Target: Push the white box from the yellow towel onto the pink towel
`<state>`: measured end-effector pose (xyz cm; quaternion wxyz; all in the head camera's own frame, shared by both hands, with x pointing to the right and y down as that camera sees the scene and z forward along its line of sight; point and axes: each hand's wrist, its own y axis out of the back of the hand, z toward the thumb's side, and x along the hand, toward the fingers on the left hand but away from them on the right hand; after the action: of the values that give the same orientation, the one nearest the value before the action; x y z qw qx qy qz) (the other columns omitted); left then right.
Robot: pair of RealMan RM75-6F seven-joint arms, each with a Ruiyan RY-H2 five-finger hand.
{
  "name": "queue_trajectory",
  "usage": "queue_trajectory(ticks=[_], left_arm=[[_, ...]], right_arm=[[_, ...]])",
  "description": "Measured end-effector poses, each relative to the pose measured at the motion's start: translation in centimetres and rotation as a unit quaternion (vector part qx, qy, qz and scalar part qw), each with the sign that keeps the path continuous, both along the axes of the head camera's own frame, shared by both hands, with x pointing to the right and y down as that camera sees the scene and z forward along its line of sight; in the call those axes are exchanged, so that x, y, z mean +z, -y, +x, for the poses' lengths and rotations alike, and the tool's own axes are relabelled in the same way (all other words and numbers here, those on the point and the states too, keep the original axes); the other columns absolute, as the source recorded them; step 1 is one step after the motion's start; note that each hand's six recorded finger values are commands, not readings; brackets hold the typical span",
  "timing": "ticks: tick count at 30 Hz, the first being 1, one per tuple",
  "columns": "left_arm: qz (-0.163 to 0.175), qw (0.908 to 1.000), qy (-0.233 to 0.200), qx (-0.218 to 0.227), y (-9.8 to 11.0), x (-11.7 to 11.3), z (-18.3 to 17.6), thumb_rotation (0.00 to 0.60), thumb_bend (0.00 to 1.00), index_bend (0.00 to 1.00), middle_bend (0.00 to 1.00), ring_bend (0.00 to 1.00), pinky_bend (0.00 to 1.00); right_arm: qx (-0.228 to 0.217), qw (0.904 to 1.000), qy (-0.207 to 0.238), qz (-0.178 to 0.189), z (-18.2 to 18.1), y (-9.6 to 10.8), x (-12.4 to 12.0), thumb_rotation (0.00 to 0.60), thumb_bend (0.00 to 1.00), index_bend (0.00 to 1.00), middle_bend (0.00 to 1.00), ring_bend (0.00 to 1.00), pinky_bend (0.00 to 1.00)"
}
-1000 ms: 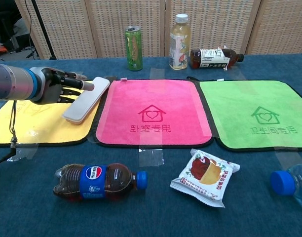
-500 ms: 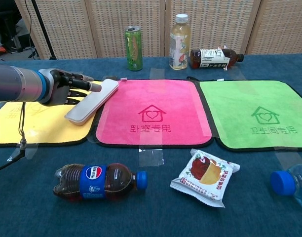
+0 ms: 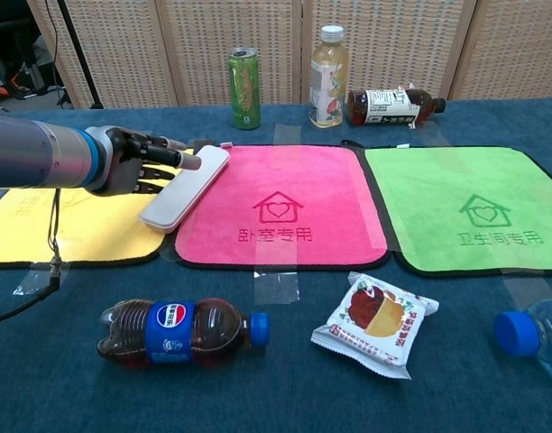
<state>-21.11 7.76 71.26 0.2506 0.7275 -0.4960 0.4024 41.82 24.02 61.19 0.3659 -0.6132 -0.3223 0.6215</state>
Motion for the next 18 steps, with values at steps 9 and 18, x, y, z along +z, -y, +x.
queue_trajectory(ticks=[9, 18], left_arm=[[0.0, 1.0, -0.002, 0.004, -0.1, -0.1, 0.4, 0.6, 0.39, 0.02, 0.0, 0.0, 0.02], [-0.001, 1.0, -0.004, 0.005, -0.2, -0.1, 0.7, 0.6, 0.39, 0.02, 0.0, 0.0, 0.02]], right_arm=[[0.002, 0.9999, 0.001, 0.011, -0.1, 0.2, -0.4, 0.6, 0.0, 0.14, 0.0, 0.0, 0.0], [0.02, 0.9974, 0.013, 0.068, 0.4, 1.2, -2.7, 0.6, 0.0, 0.14, 0.0, 0.0, 0.0]])
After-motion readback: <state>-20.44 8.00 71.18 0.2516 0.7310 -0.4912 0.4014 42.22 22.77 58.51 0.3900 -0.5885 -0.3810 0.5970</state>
